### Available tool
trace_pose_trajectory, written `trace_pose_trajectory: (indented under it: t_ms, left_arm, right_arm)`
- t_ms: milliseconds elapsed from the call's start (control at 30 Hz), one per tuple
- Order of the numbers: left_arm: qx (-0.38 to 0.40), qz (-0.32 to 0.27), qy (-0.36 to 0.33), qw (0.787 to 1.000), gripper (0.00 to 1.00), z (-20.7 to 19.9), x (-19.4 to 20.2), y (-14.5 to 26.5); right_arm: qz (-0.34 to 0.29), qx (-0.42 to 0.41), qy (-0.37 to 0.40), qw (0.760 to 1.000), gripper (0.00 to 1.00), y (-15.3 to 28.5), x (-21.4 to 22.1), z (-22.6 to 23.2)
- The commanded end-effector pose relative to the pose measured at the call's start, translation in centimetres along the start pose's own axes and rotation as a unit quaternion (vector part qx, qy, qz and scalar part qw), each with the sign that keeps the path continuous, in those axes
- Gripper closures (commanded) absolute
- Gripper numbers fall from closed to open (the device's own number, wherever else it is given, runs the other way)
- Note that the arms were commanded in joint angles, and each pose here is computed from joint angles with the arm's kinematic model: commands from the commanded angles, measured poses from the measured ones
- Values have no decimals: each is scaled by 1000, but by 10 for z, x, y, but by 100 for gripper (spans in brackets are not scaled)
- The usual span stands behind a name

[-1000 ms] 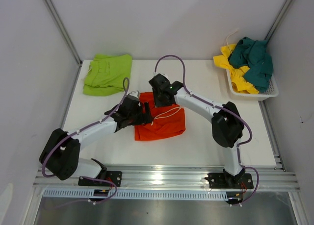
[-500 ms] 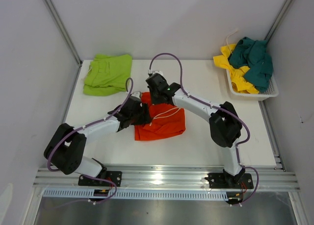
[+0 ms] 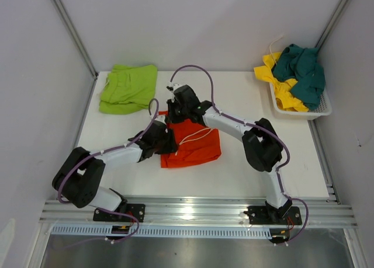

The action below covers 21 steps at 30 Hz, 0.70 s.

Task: Fold and stack the shorts
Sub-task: Fold the shorts

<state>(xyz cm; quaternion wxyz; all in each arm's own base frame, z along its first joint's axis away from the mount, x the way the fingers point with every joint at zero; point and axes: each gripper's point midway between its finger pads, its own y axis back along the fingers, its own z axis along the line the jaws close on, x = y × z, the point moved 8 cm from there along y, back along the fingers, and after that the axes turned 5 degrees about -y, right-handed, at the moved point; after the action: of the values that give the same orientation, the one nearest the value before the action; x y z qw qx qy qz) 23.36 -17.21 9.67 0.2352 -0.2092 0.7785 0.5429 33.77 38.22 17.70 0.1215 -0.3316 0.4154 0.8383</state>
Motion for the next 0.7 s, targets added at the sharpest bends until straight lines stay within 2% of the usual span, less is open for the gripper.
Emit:
trace_pose_trajectory:
  t_ms: [0,67,200,233,267,367,500,567,667]
  left_arm:
    - [16,-12,-6,1000,41,2,4,-1]
    - [25,-23,-3,999,43,2,5,-5]
    - [25,-20,-1,999,42,5,10,-6]
    - [23,-20,0,1000,42,5,11,-6]
    - [23,-21,1,1000,42,5,11,-6]
    - [22,-20,6,1000,42,6,11,-6]
    - [29,-26,15,999,42,4,10,-4]
    - [44,-25,18,999,41,1,8,-1]
    - [54,-33,23,998,40,-1,3,5]
  right_arm:
    - [-2,-130,-12,991,100,-15,-5,13]
    - [-7,-189,-16,982,100,-31,-7,11]
    - [-20,-202,-16,979,100,-34,-11,3]
    - [-25,-208,-19,978,98,-32,-16,3]
    - [-30,-208,-26,977,85,-29,-20,-5]
    - [-72,-231,-42,969,78,-1,-41,-8]
    - [-92,-211,-60,971,76,30,-41,-37]
    - [-110,-227,-65,965,75,48,-45,-39]
    - [-106,-239,-94,961,76,57,-34,-59]
